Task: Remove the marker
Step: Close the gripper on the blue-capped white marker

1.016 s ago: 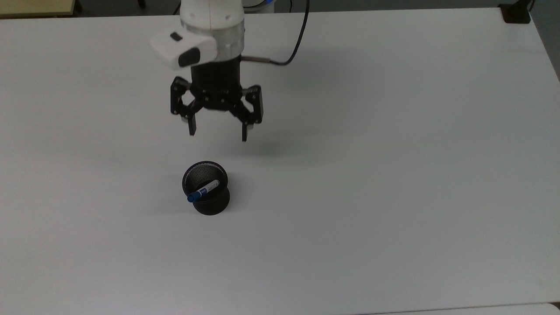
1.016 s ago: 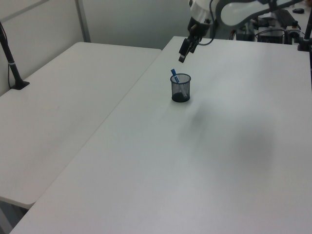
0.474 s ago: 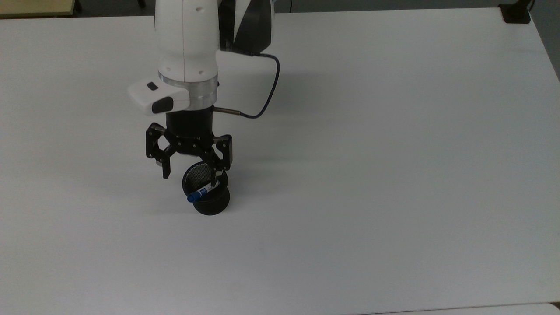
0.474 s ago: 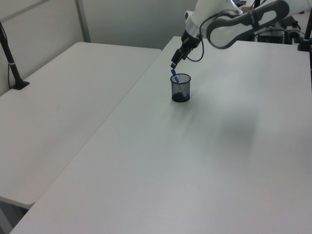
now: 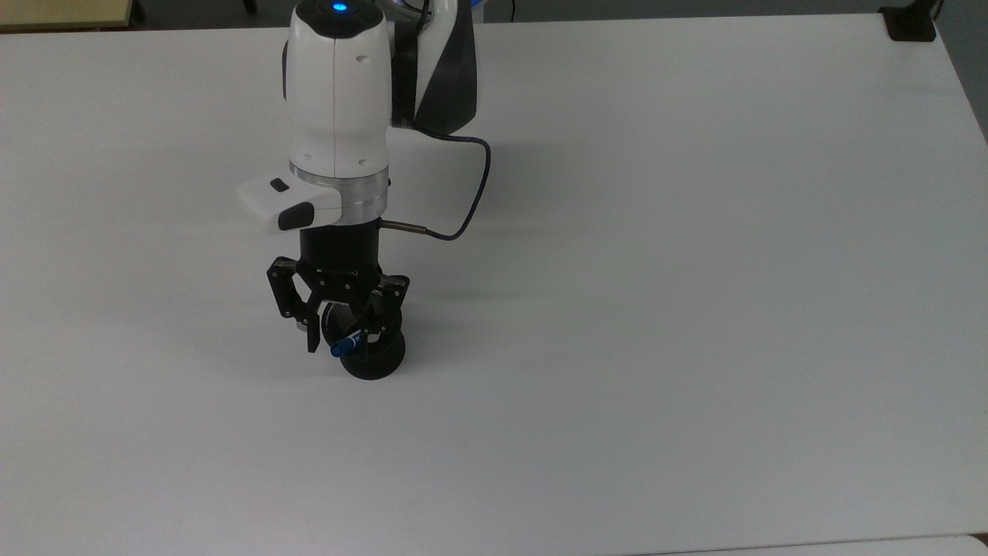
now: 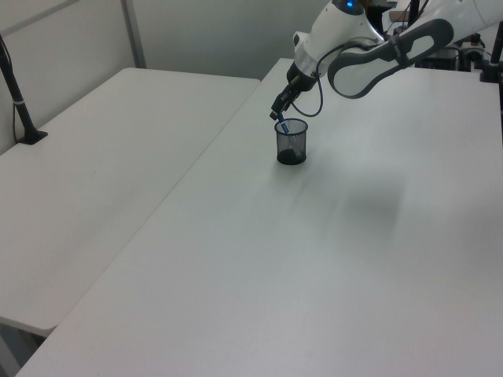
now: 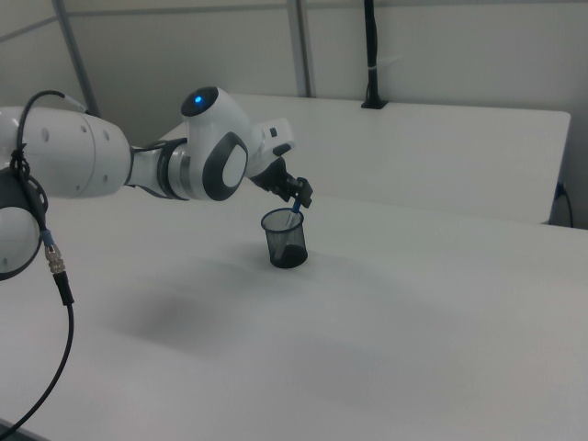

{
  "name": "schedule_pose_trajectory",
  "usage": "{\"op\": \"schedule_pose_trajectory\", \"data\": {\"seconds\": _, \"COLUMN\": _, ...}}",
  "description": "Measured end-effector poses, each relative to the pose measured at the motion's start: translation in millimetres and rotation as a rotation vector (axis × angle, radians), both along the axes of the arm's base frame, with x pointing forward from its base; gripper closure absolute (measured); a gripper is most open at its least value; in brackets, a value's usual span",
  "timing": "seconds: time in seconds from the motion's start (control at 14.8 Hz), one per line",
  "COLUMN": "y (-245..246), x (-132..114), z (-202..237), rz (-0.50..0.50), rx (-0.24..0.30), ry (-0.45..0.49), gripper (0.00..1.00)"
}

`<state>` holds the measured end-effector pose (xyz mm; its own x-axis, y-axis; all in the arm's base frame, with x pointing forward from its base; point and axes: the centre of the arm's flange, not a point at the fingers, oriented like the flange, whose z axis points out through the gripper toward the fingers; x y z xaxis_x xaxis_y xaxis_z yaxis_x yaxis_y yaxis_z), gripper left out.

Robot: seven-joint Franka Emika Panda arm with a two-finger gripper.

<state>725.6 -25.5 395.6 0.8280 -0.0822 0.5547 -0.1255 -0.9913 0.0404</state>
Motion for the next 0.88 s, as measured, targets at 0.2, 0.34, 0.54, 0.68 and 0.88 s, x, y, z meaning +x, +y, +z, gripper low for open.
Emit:
{"op": "schedule_pose_trajectory", "data": {"seconds": 0.2, "y": 1, "x": 2, "z": -8, "rz": -0.001, "rx": 0.002, "ry": -0.012, "gripper": 0.58}}
{"op": "schedule_pose_trajectory", "data": {"seconds": 0.34, "y": 1, "x": 3, "z": -8, "rz": -0.001, "rx": 0.003, "ry": -0.014, "gripper": 0.73}}
{"op": "schedule_pose_trajectory", "data": {"seconds": 0.54, "y": 1, "x": 5, "z": -2, "rz": -0.001, "rx": 0.002, "ry": -0.025, "gripper": 0.78}}
{"op": "schedule_pose_trajectory", "data": {"seconds": 0.68, "y": 1, "x": 6, "z": 4, "rz": -0.001, "rx": 0.002, "ry": -0.036, "gripper": 0.81}}
{"op": "schedule_pose_trajectory", "data": {"seconds": 0.88, "y": 0, "x": 7, "z": 17, "rz": -0.004, "rx": 0.002, "ry": -0.057, "gripper": 0.83}}
